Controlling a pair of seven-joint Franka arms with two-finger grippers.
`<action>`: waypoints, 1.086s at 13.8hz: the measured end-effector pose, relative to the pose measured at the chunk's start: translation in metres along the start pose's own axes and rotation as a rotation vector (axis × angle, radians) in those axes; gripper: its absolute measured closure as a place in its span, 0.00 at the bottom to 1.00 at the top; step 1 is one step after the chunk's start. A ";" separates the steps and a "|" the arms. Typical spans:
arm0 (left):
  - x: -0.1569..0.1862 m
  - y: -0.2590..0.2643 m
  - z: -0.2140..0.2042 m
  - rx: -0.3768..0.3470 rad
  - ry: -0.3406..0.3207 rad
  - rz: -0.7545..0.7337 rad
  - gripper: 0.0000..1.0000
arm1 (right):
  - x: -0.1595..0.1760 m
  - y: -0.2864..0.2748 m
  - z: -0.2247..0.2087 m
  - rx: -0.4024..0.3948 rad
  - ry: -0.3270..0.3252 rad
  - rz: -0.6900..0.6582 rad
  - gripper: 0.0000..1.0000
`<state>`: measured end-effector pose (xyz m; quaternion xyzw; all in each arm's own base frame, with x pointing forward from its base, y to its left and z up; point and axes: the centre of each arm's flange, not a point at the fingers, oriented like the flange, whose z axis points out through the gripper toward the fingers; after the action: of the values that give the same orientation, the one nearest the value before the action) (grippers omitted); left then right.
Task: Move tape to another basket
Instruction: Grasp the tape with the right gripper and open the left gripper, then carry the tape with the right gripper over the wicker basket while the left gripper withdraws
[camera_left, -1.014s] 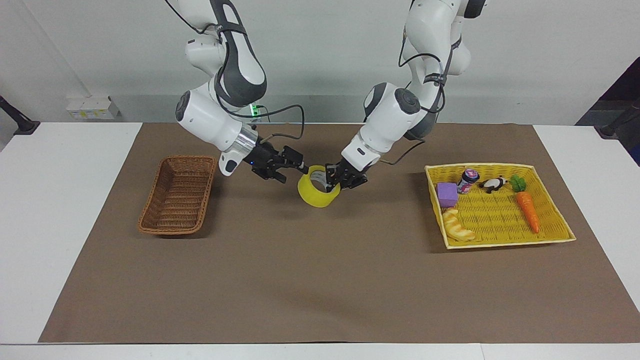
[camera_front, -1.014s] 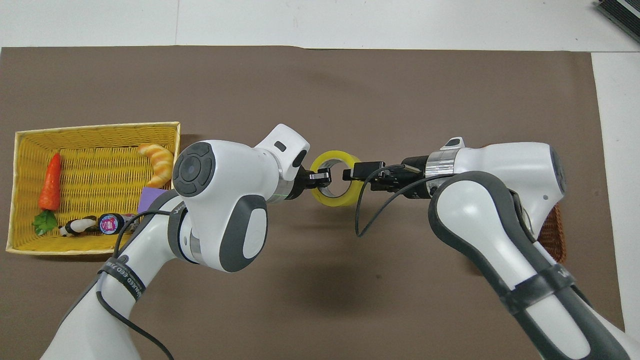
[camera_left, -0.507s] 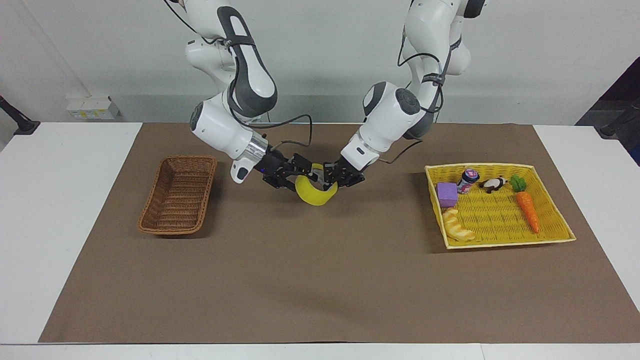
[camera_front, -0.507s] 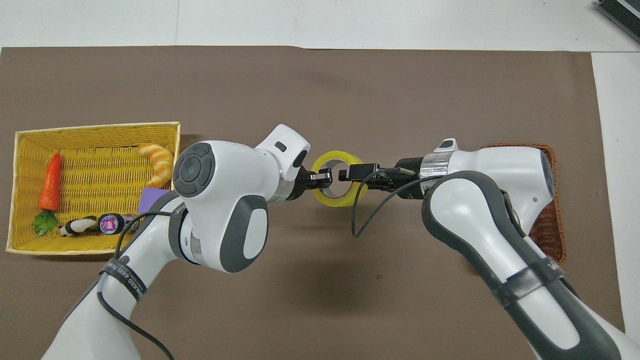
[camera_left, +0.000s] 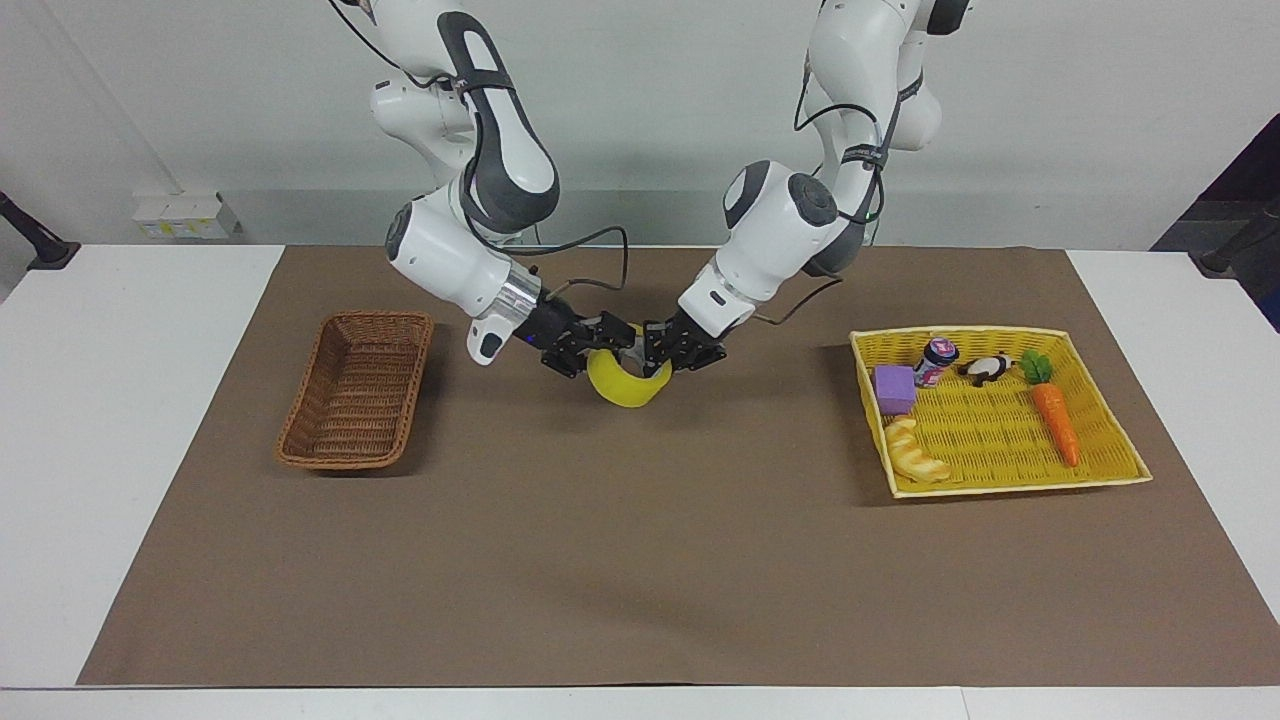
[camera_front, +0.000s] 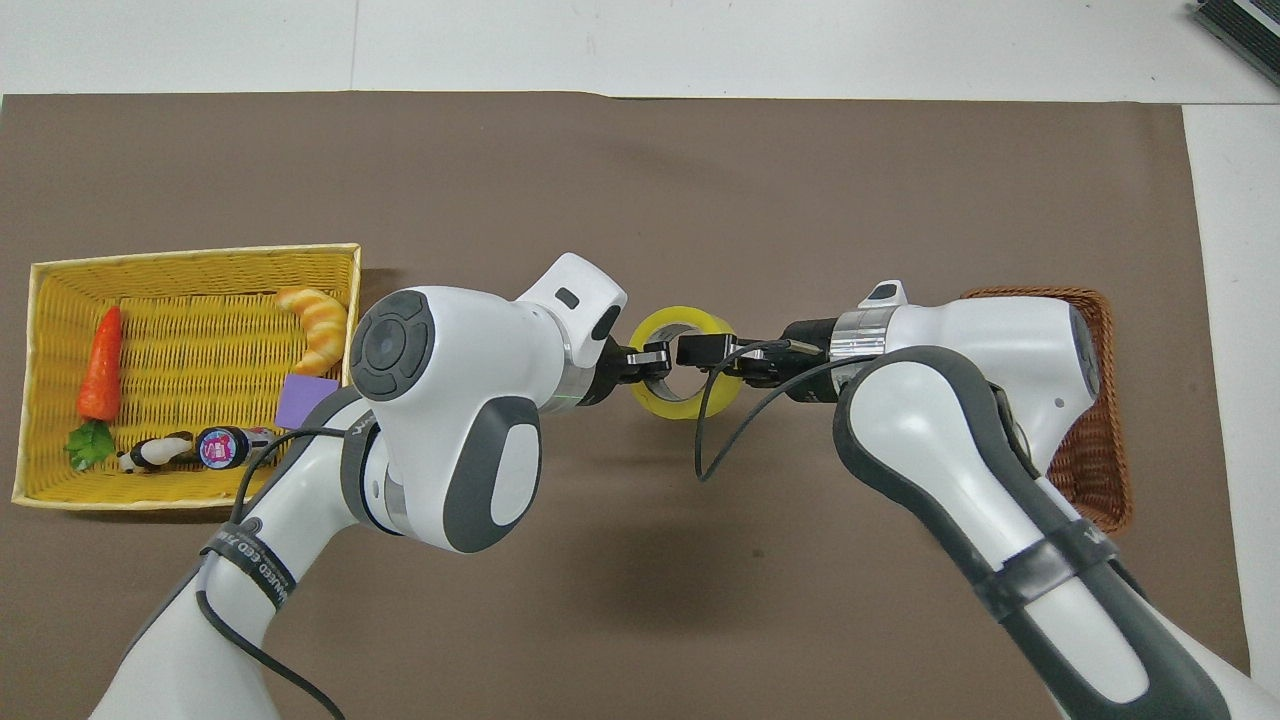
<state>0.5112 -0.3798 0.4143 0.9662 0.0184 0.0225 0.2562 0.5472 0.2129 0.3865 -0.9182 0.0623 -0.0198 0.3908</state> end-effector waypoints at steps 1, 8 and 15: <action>0.000 0.000 -0.001 -0.001 0.000 0.001 0.78 | 0.000 -0.001 0.000 0.001 0.000 -0.001 0.80; 0.004 -0.002 -0.005 -0.003 0.009 -0.007 0.67 | 0.001 0.002 -0.001 -0.001 0.003 0.003 0.85; 0.014 0.001 -0.026 -0.022 0.045 -0.009 0.07 | 0.004 0.006 -0.005 -0.002 0.012 0.012 1.00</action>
<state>0.5235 -0.3671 0.4381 0.9626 0.0280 0.0431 0.2662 0.5501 0.2047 0.3855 -0.9180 0.0700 -0.0228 0.3897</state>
